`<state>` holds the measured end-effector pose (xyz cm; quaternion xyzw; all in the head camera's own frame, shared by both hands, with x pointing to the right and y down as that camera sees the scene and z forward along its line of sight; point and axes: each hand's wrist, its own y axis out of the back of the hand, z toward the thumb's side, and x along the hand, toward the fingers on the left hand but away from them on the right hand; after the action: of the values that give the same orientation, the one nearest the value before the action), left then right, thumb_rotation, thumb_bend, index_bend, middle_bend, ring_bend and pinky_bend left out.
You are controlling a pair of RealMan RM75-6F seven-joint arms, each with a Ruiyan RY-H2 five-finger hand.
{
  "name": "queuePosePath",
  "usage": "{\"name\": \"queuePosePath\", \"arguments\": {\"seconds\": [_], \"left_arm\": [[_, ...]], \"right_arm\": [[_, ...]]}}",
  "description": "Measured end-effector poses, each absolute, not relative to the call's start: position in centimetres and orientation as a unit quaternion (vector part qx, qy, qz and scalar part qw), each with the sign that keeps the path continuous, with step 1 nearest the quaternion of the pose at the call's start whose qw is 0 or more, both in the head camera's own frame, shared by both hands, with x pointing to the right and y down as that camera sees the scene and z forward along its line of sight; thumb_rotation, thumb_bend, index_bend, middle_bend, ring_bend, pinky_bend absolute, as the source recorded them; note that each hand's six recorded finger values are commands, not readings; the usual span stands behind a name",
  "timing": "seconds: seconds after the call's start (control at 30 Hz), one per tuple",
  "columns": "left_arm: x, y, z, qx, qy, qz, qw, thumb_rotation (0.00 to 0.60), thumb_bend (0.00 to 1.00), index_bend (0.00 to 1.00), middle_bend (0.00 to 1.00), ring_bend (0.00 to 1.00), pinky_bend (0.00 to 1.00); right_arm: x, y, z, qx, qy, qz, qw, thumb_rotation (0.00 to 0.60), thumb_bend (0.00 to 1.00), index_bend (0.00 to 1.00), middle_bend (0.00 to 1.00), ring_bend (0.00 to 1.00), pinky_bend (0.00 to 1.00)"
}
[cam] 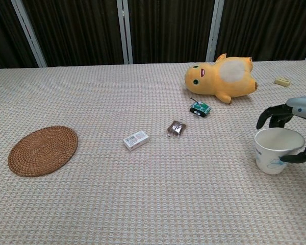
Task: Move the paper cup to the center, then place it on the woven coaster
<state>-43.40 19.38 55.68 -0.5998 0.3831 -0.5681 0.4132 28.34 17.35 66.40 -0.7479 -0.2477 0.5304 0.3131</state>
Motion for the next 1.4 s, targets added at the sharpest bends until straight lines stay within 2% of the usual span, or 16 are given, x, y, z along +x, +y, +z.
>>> {"name": "queuePosePath", "arguments": {"seconds": [0.27, 0.5, 0.73, 0.93, 0.97, 1.03, 1.07, 1.1, 1.13, 1.27, 1.4], "left_arm": [[-43.4, 19.3, 55.7, -0.603, 0.383, -0.567, 0.411, 0.6, 0.0, 0.0, 0.0, 0.0, 0.0], [-43.5, 19.2, 55.9, -0.606, 0.382, -0.568, 0.406, 0.6, 0.0, 0.0, 0.0, 0.0, 0.0], [-44.0, 19.0, 56.3, -0.602, 0.382, -0.578, 0.398, 0.6, 0.0, 0.0, 0.0, 0.0, 0.0], [-44.5, 18.8, 56.7, -0.598, 0.383, -0.586, 0.389, 0.6, 0.0, 0.0, 0.0, 0.0, 0.0], [-44.5, 18.7, 56.7, -0.598, 0.383, -0.587, 0.389, 0.6, 0.0, 0.0, 0.0, 0.0, 0.0], [-44.6, 18.7, 56.8, -0.598, 0.381, -0.588, 0.388, 0.6, 0.0, 0.0, 0.0, 0.0, 0.0], [-44.6, 18.7, 56.9, -0.599, 0.381, -0.588, 0.388, 0.6, 0.0, 0.0, 0.0, 0.0, 0.0], [-44.6, 18.7, 56.9, -0.599, 0.38, -0.589, 0.388, 0.6, 0.0, 0.0, 0.0, 0.0, 0.0], [-44.6, 18.7, 57.0, -0.599, 0.379, -0.589, 0.388, 0.6, 0.0, 0.0, 0.0, 0.0, 0.0], [-44.6, 18.7, 57.2, -0.598, 0.377, -0.592, 0.386, 0.6, 0.0, 0.0, 0.0, 0.0, 0.0], [-44.3, 18.4, 57.4, -0.602, 0.373, -0.59, 0.387, 0.6, 0.0, 0.0, 0.0, 0.0, 0.0]], "right_arm": [[24.9, 16.2, 64.5, -0.767, -0.259, 0.489, 0.324, 0.6, 0.15, 0.29, 0.41, 0.32, 0.24], [19.1, 14.5, 63.0, -0.792, -0.23, 0.439, 0.356, 0.6, 0.15, 0.29, 0.41, 0.32, 0.24], [13.0, 14.1, 64.3, -0.815, -0.205, 0.416, 0.347, 0.6, 0.16, 0.29, 0.41, 0.32, 0.24], [10.5, 15.1, 66.6, -0.824, -0.197, 0.421, 0.324, 0.6, 0.15, 0.28, 0.41, 0.32, 0.24], [10.3, 15.2, 66.9, -0.823, -0.195, 0.423, 0.323, 0.6, 0.12, 0.25, 0.38, 0.3, 0.24], [10.1, 15.5, 67.6, -0.823, -0.192, 0.428, 0.321, 0.6, 0.04, 0.12, 0.24, 0.21, 0.22], [10.1, 15.6, 67.9, -0.823, -0.19, 0.429, 0.321, 0.6, 0.0, 0.04, 0.13, 0.13, 0.19], [10.2, 15.7, 68.0, -0.823, -0.187, 0.43, 0.321, 0.6, 0.0, 0.0, 0.05, 0.06, 0.15], [10.2, 15.8, 68.0, -0.823, -0.187, 0.43, 0.322, 0.6, 0.0, 0.0, 0.02, 0.03, 0.12], [10.7, 15.5, 66.9, -0.822, -0.192, 0.424, 0.327, 0.6, 0.0, 0.0, 0.0, 0.0, 0.05], [12.9, 14.7, 64.4, -0.809, -0.212, 0.421, 0.351, 0.6, 0.0, 0.0, 0.0, 0.0, 0.01]]}}
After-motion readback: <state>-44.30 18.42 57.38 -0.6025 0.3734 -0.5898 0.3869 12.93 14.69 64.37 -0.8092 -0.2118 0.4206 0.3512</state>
